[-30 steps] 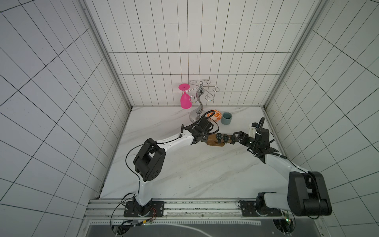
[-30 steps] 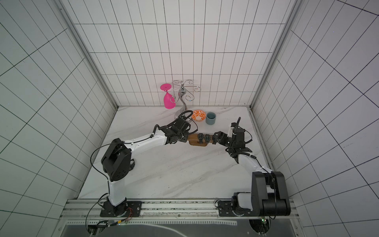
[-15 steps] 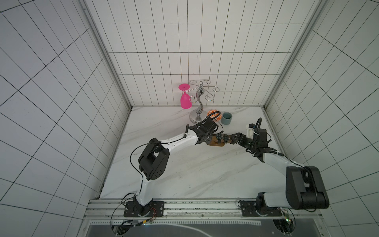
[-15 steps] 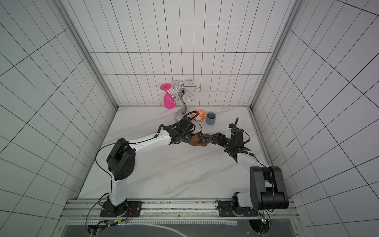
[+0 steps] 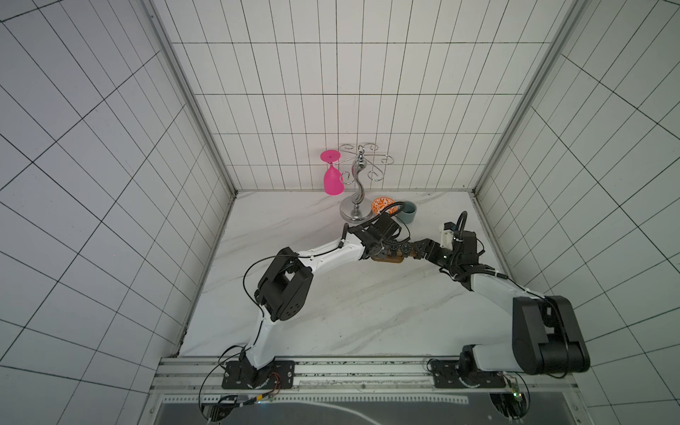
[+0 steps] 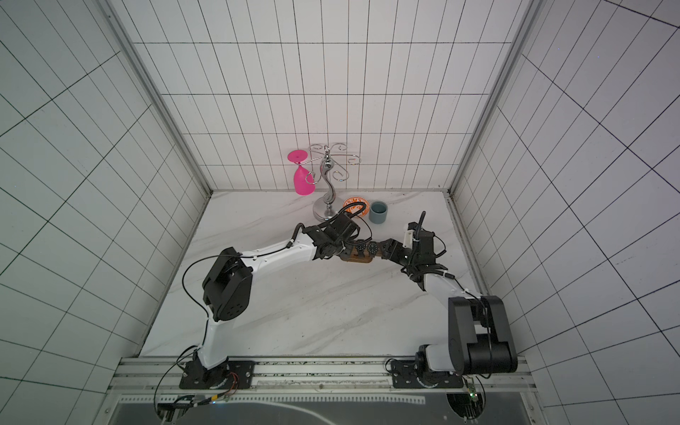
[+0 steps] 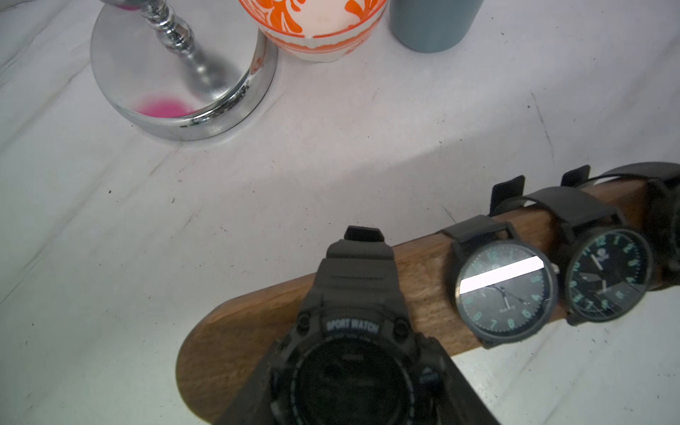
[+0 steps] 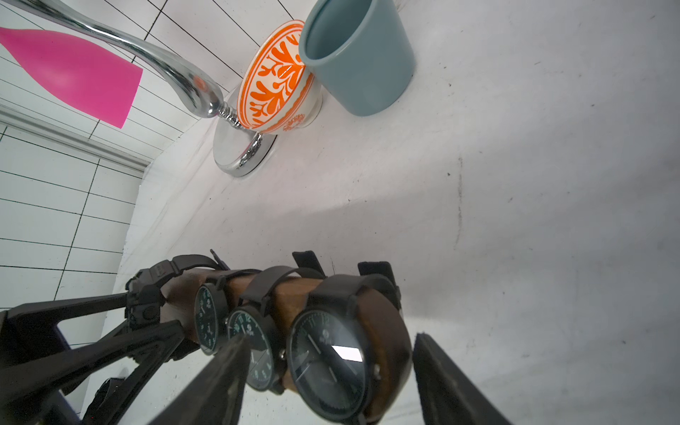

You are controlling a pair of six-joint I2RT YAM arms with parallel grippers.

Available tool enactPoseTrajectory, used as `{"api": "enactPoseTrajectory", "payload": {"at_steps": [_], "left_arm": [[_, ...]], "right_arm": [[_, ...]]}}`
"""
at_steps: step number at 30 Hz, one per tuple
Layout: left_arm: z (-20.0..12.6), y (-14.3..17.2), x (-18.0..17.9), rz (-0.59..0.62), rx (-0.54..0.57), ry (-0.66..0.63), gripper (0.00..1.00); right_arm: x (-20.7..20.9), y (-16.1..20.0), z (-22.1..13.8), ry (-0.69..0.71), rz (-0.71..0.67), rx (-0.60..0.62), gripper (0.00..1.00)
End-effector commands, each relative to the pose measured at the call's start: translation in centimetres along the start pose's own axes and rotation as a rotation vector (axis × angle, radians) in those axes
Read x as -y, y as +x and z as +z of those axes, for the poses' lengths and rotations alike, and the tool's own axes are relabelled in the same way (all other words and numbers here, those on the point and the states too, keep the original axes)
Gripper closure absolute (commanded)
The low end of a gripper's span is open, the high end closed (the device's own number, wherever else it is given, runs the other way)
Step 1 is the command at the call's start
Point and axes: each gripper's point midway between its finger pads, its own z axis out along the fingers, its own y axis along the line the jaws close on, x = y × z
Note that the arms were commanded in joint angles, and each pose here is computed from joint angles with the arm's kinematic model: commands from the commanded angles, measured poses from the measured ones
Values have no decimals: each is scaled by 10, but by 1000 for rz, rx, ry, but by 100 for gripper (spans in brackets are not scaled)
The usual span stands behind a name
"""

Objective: Place watch on stand
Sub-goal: Place the watch on the stand, then pick up the watch at the center of the board.

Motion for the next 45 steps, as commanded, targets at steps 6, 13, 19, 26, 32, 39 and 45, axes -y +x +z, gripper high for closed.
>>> {"api": "enactPoseTrajectory", "payload": {"at_steps": [6, 13, 19, 26, 32, 39, 45], "left_arm": [[-2, -6, 16, 17, 9, 47, 48], [-10, -10, 16, 10, 33, 56, 40], [-27, -16, 13, -8, 57, 72, 36], [-85, -18, -43, -113, 201, -56, 31], [-143, 17, -134, -259, 314, -186, 25], [-189, 91, -234, -454, 359, -341, 19], [-191, 152, -281, -681, 322, -416, 20]], "right_arm": [[-1, 8, 1, -6, -14, -18, 29], [-3, 7, -1, -6, -18, -12, 29], [-4, 3, -6, 2, -21, 5, 29], [-8, -6, -24, 24, 0, 68, 24], [-29, -18, -51, 9, -43, 135, 23], [-65, -5, -65, -68, -121, 125, 23], [-89, 19, -60, -112, -173, 70, 23]]}}
